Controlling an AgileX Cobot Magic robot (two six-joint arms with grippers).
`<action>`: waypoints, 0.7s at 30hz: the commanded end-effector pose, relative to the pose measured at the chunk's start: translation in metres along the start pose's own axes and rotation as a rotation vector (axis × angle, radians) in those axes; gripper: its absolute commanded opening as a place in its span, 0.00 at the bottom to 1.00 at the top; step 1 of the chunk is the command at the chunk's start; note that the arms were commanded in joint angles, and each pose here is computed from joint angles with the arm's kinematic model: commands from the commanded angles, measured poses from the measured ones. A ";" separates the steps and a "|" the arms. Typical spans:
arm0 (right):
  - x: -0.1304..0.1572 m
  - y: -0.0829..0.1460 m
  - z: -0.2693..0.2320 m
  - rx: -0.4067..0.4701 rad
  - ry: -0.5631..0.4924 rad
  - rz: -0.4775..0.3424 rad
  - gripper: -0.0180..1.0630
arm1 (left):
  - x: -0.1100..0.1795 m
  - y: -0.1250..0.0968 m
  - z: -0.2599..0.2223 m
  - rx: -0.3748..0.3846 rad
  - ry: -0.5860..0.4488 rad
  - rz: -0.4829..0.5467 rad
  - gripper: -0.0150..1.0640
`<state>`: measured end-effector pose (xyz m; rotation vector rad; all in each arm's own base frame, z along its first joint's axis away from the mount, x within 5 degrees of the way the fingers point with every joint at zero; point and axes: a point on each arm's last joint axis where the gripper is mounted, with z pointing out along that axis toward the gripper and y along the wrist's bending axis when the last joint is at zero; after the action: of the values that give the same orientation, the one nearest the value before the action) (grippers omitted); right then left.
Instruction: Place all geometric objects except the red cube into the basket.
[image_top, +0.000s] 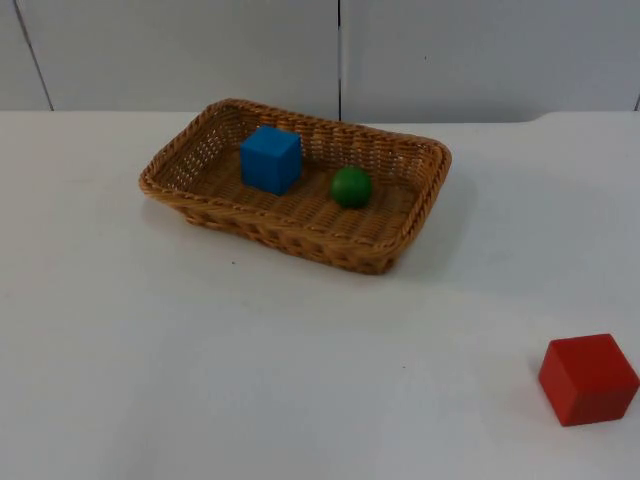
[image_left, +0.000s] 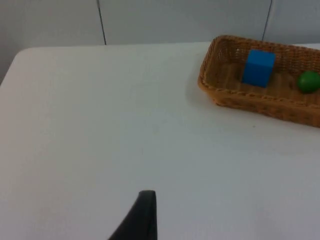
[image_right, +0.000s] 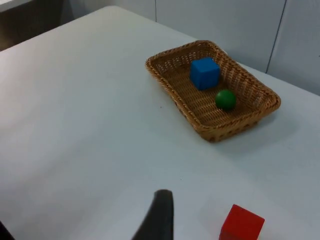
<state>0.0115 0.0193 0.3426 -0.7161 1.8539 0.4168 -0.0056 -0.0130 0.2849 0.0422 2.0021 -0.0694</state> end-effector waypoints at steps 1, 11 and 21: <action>0.012 0.003 -0.014 -0.004 -0.002 -0.002 0.74 | 0.003 0.003 0.001 -0.032 0.018 0.002 0.92; 0.046 0.009 -0.033 -0.010 -0.006 0.016 0.74 | 0.009 0.004 0.005 -0.047 0.056 -0.001 0.92; 0.070 0.002 -0.009 0.049 0.135 0.056 0.74 | 0.009 0.007 0.005 -0.074 0.058 -0.031 0.92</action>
<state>-0.0199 -0.0047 0.2918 -0.6932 1.9693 0.3904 -0.0044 -0.0069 0.2764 -0.0173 2.0566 -0.0160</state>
